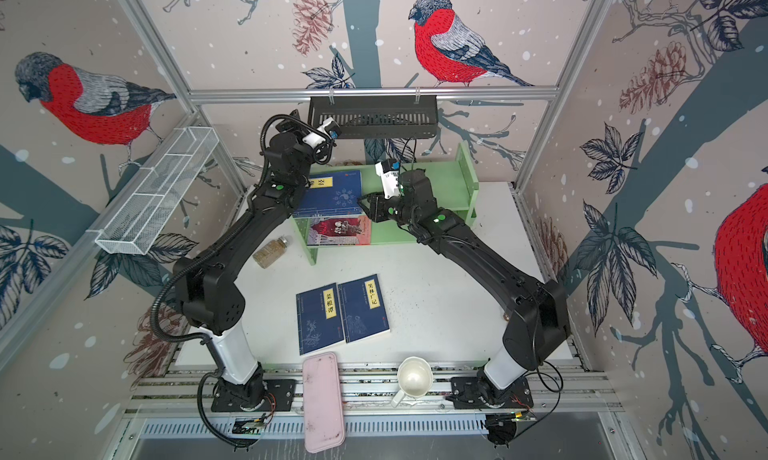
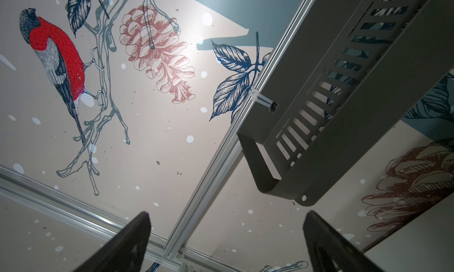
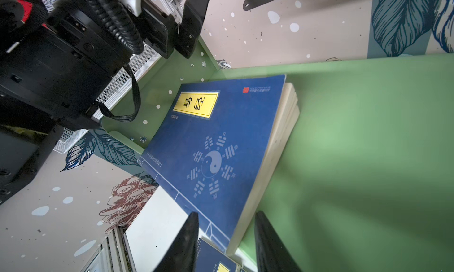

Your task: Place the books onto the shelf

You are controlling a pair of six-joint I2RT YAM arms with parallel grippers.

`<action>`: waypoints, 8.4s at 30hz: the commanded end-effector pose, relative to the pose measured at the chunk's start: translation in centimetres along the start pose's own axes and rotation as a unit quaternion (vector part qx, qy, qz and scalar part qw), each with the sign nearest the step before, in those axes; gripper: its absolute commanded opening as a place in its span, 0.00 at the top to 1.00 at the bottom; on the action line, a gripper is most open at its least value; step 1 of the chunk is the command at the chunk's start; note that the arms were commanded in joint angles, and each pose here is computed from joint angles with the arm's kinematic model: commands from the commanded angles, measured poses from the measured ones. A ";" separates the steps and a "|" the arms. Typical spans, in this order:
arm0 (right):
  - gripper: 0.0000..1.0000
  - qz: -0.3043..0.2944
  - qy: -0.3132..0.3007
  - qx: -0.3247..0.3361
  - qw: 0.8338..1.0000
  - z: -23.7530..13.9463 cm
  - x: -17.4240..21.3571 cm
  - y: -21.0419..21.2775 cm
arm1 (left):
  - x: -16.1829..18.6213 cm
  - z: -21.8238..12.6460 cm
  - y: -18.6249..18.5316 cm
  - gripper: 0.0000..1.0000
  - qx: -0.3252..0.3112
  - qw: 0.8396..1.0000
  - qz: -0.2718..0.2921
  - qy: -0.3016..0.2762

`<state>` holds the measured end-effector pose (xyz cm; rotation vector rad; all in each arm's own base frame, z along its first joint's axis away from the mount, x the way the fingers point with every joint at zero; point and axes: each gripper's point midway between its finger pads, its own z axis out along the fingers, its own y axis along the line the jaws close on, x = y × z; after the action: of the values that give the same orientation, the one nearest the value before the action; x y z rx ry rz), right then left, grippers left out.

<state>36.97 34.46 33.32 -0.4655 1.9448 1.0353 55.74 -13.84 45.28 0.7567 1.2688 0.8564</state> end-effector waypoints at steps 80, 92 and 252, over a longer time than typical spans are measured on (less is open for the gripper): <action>0.58 0.187 0.306 0.151 0.921 -4.7 32.1 -6.4 | 3.6 -31.4 -18.0 0.08 0.509 0.636 -0.551 0.183; 0.60 0.210 0.310 0.100 0.922 -4.1 32.4 -5.2 | 4.9 -31.8 -19.9 0.07 0.508 0.628 -0.552 0.209; 0.63 -0.034 0.048 0.003 0.998 5.9 -3.8 -5.1 | 8.4 -14.3 5.3 0.03 0.138 0.719 -0.674 0.100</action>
<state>45.86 35.63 32.16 -0.5568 2.0093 0.9736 41.26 -3.63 42.10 -0.1992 1.7812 -0.4714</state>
